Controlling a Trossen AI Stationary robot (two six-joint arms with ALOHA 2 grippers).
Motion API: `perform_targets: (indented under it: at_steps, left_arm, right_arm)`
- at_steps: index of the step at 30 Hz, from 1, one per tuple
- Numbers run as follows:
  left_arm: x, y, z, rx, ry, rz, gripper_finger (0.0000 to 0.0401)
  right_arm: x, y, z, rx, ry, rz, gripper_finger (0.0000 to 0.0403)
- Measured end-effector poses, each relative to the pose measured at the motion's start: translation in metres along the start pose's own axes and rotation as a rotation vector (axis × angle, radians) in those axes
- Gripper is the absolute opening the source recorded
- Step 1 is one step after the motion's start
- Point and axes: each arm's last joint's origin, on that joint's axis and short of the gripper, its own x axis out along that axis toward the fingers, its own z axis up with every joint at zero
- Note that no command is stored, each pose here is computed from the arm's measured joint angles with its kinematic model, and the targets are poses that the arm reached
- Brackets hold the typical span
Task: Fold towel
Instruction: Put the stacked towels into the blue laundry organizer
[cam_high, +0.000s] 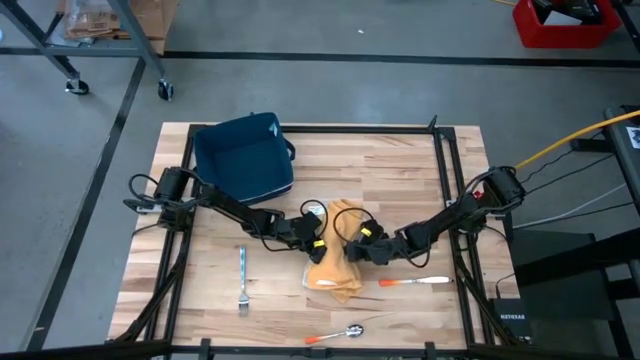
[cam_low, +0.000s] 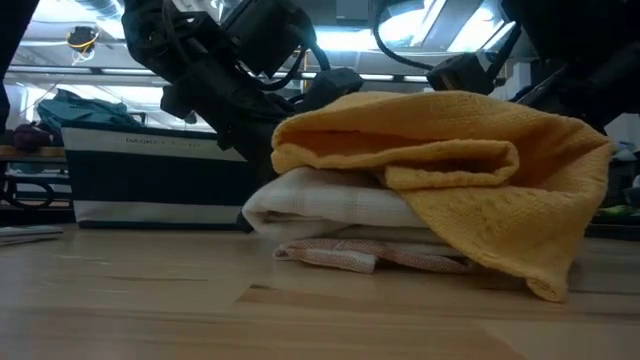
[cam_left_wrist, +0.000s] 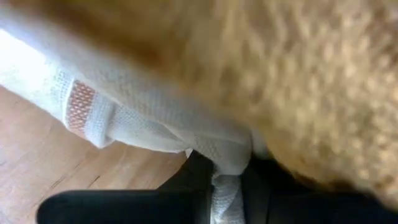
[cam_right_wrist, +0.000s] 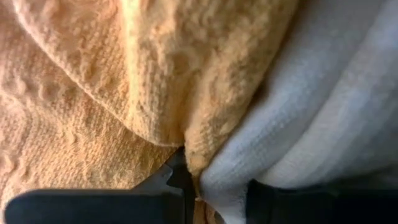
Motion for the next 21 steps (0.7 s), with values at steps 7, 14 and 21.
perform_targets:
  at_steps: [7, 14, 21]
  left_arm:
    - [0.0, 0.0, 0.0, 0.0, 0.0, -0.001, 0.0037]
    - [-0.015, -0.007, 0.006, 0.075, 0.013, 0.024, 0.0035]
    - [-0.035, -0.014, 0.013, 0.126, 0.008, 0.075, 0.0035]
  right_arm:
    - [0.002, 0.013, 0.0, -0.103, -0.032, 0.008, 0.0088]
    - [0.004, 0.023, 0.001, -0.157, -0.062, 0.023, 0.0088]
    - [0.004, 0.037, 0.003, -0.212, -0.125, 0.056, 0.0088]
